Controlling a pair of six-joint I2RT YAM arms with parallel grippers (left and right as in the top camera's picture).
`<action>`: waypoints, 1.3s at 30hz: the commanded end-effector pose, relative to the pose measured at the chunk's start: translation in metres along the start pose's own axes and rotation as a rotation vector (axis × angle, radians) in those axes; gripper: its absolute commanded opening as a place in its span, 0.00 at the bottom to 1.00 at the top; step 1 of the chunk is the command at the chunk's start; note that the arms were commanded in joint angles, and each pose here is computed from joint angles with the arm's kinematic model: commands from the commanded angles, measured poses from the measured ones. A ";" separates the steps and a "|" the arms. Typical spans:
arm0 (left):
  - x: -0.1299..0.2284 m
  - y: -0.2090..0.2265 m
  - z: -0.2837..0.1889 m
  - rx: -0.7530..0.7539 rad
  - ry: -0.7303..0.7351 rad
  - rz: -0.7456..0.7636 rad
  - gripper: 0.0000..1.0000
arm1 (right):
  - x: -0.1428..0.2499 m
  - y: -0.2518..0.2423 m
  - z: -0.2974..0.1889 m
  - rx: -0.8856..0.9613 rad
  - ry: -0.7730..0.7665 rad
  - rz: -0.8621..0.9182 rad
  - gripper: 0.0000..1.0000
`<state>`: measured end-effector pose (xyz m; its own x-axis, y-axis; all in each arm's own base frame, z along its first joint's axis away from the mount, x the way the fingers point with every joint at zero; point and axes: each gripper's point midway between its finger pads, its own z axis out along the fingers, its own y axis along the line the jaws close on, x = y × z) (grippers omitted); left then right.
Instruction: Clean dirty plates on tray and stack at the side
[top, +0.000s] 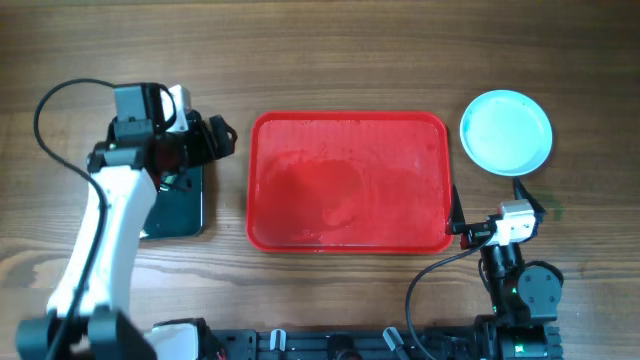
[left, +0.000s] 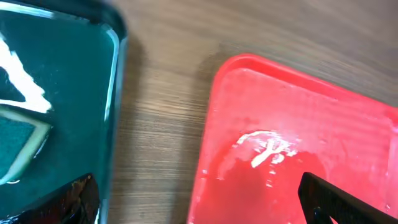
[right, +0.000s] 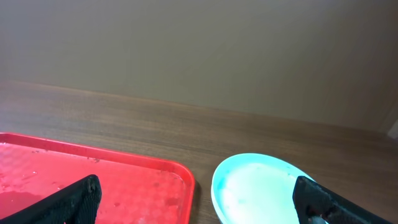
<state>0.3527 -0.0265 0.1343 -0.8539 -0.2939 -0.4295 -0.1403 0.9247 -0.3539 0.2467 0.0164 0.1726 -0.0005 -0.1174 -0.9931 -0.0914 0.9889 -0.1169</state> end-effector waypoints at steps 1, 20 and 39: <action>0.010 -0.020 -0.042 -0.005 -0.148 0.124 1.00 | -0.003 -0.002 -0.001 0.015 -0.012 -0.012 1.00; 0.078 0.002 -0.080 0.130 -0.826 0.247 1.00 | -0.003 -0.002 -0.001 0.015 -0.012 -0.012 1.00; 0.079 0.016 -0.075 0.069 -0.956 0.315 1.00 | -0.003 -0.002 -0.001 0.014 -0.012 -0.012 1.00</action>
<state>0.2452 -0.0215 0.1597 -0.0944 -0.2243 -0.9699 0.0950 0.9678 -0.2331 0.2466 0.0158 0.1737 0.0040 -0.1174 -0.9931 -0.0874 0.9892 -0.1173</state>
